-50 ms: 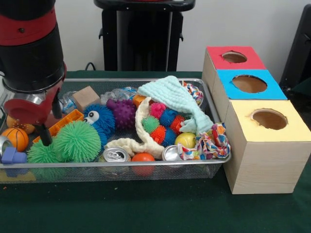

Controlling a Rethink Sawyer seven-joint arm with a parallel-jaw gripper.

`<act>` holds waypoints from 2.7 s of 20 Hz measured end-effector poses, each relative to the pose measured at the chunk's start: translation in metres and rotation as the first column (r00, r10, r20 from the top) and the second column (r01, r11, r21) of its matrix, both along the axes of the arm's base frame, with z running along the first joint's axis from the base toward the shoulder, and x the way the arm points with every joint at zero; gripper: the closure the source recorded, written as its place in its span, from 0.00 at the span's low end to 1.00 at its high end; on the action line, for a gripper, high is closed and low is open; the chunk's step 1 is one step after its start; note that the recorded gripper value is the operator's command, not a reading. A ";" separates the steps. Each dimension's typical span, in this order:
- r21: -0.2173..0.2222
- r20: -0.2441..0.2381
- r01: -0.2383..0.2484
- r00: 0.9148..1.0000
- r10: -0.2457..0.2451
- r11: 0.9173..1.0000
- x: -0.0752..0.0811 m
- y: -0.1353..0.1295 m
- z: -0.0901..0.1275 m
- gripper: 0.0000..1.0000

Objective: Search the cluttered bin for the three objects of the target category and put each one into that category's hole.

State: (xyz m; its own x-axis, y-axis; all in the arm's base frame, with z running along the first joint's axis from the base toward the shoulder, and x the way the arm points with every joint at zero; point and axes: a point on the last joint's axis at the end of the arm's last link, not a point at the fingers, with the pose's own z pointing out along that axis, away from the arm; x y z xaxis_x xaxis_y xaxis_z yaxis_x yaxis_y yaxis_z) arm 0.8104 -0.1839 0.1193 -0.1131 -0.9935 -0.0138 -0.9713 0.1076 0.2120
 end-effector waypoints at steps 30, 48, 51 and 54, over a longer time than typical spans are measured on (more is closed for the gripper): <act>0.047 -0.035 0.024 0.999 -0.023 0.999 0.002 -0.017 -0.005 0.00; 0.022 -0.049 0.001 0.999 0.001 1.000 -0.005 -0.036 -0.013 0.00; 0.027 -0.052 -0.022 0.998 0.024 0.999 -0.008 -0.044 -0.016 0.00; 0.030 -0.062 -0.062 0.996 0.063 0.998 -0.013 -0.050 -0.024 0.00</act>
